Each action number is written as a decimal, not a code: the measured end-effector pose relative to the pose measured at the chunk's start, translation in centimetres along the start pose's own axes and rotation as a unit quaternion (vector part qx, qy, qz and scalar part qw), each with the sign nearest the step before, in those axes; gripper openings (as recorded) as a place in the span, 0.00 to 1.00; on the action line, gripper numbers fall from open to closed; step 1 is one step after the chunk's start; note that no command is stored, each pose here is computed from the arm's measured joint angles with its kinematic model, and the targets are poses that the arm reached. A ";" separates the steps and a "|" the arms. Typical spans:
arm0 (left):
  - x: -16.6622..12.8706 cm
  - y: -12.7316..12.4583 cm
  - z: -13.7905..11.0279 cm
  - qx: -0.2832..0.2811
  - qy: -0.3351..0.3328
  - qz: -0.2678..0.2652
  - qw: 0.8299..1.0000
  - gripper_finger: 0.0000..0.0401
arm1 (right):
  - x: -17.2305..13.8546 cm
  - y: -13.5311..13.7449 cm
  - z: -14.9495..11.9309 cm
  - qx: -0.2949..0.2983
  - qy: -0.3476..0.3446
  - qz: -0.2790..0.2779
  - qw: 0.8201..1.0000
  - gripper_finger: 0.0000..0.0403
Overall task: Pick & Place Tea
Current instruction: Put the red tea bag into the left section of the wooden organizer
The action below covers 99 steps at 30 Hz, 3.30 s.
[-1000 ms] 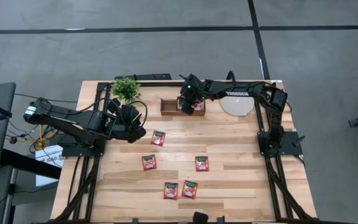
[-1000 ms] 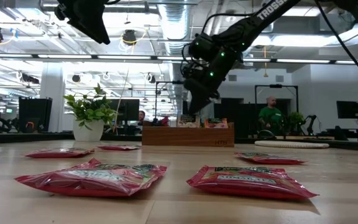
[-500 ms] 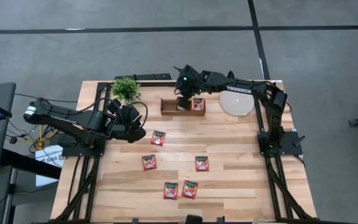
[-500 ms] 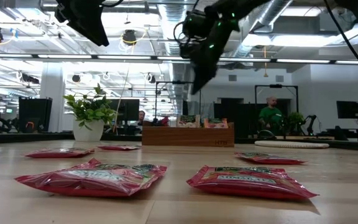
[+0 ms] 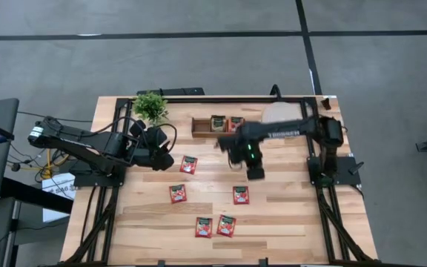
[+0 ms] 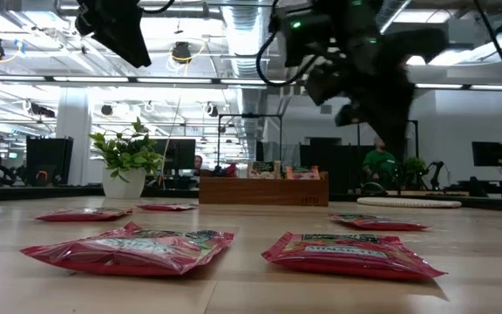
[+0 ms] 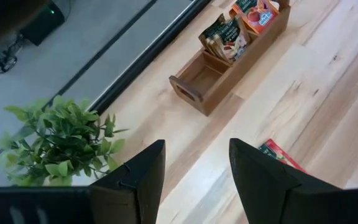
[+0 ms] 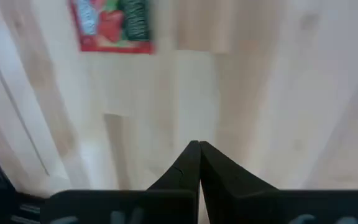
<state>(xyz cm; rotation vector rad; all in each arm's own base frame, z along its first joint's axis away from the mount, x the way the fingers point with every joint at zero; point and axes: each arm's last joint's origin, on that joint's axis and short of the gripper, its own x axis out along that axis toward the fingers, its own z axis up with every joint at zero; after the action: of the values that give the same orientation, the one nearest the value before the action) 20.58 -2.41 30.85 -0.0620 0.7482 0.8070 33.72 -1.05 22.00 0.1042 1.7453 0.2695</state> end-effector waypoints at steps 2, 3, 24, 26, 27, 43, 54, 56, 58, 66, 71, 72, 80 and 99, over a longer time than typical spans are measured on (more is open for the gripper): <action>0.0 0.0 0.0 -0.007 0.007 -0.008 1.000 0.43 | 1.6 1.6 -0.1 0.000 -0.003 -0.007 1.000 0.00; 0.0 -0.1 -0.1 -0.010 0.009 -0.011 1.000 0.43 | 2.2 2.3 -0.2 0.002 -0.011 -0.012 1.000 0.00; 0.0 -0.5 0.2 -0.034 0.007 -0.036 0.999 0.43 | 6.7 7.9 -1.9 0.059 -0.206 -0.108 0.971 0.08; 0.0 -0.5 0.2 -0.034 0.007 -0.036 0.999 0.43 | 6.9 7.7 -1.7 0.055 -0.202 -0.105 0.972 0.13; 0.0 -0.5 0.2 -0.034 0.007 -0.036 0.999 0.43 | 7.0 7.6 -1.5 0.052 -0.206 -0.102 0.972 0.16; 0.0 -0.5 0.2 -0.030 0.007 -0.037 0.999 0.43 | 8.4 5.8 -1.4 0.049 -0.217 -0.082 0.971 0.30; 0.0 -0.6 0.4 -0.035 0.003 -0.041 0.999 0.43 | 9.1 5.9 -1.5 0.043 -0.219 -0.072 0.972 0.30; 0.0 -0.6 0.4 -0.036 0.001 -0.042 0.998 0.43 | 9.6 5.7 -1.1 0.045 -0.219 -0.079 0.972 0.30; 0.0 -0.6 0.4 -0.036 0.001 -0.042 0.998 0.43 | 10.4 5.5 -0.9 0.047 -0.204 -0.080 0.975 0.30; 0.0 -0.7 0.5 -0.039 -0.001 -0.044 0.998 0.43 | 12.1 5.4 -0.3 0.055 -0.170 -0.085 0.980 0.28; 0.0 -0.7 0.5 -0.036 -0.001 -0.044 0.998 0.43 | 11.6 5.2 -0.6 0.065 -0.181 -0.087 0.977 0.21; 0.0 -0.7 0.5 -0.036 -0.001 -0.044 0.998 0.43 | 11.4 5.1 -0.6 0.067 -0.183 -0.084 0.977 0.18; 0.0 -0.7 0.5 -0.036 -0.001 -0.044 0.998 0.43 | 11.2 4.2 -0.6 0.108 -0.182 -0.074 0.975 0.02; 0.0 -2.7 1.3 -0.040 0.025 -0.200 0.979 0.43 | 3.5 7.7 -0.7 0.099 -0.272 -0.099 0.952 0.00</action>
<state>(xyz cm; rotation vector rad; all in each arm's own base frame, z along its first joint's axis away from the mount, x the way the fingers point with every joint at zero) 23.18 -3.83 31.24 -0.2982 0.7204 0.4511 31.74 7.02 20.64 0.1337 1.2166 -0.0821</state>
